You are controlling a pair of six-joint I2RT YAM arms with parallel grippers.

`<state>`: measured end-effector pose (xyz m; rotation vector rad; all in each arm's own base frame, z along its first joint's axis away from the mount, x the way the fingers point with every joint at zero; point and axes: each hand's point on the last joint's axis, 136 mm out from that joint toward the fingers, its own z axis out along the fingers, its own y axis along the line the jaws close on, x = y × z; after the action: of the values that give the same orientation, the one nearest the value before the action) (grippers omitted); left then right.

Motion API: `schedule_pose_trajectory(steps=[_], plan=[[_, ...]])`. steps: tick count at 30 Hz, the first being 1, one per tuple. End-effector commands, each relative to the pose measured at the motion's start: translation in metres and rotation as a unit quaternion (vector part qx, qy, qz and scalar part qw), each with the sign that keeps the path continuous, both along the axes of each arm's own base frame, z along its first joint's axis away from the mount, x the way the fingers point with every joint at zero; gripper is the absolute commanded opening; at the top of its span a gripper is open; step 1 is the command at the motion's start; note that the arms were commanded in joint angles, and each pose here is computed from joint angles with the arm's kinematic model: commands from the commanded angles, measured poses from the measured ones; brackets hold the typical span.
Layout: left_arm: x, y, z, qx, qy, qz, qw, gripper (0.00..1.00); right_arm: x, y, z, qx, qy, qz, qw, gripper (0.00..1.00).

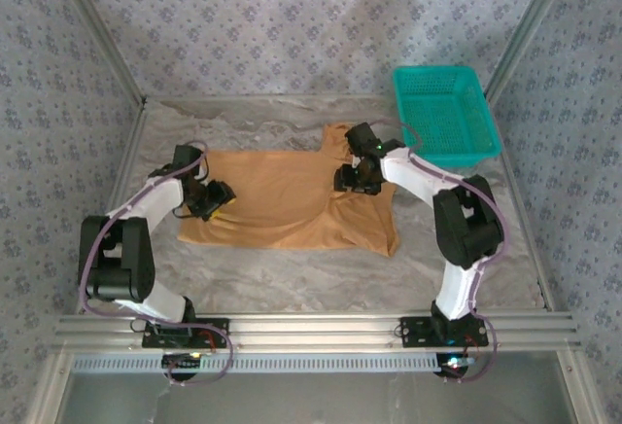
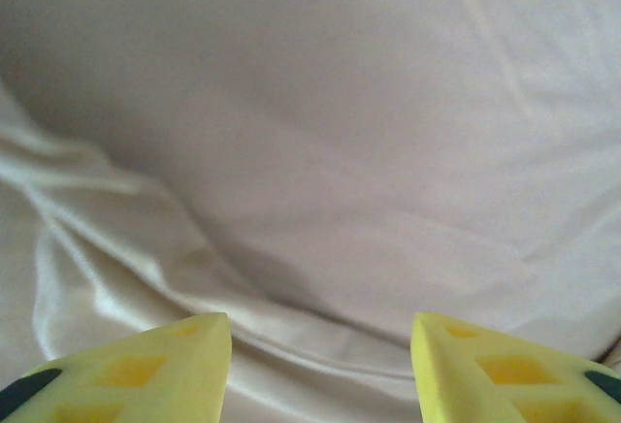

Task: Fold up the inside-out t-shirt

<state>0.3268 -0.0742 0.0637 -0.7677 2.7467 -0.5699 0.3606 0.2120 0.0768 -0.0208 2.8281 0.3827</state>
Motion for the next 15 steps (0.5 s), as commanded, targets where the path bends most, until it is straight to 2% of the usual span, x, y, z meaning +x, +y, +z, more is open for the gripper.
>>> schedule_pose_trajectory(steps=[1,4,9,15], plan=[[0.022,-0.007,-0.007,-0.008,-0.016,-0.013,1.000,0.51,-0.027,0.013,-0.006,0.026,0.014,0.010,1.000,0.61],[0.023,-0.001,-0.034,-0.002,0.012,-0.013,1.000,0.50,-0.052,0.010,-0.034,0.018,0.052,0.010,0.998,0.61],[0.003,0.015,-0.072,0.007,0.050,0.012,0.999,0.49,-0.085,-0.004,-0.062,0.000,0.095,0.016,0.995,0.61],[-0.035,0.016,-0.078,-0.001,0.079,0.024,0.997,0.49,-0.128,-0.021,-0.078,-0.033,0.141,0.033,0.989,0.61]])
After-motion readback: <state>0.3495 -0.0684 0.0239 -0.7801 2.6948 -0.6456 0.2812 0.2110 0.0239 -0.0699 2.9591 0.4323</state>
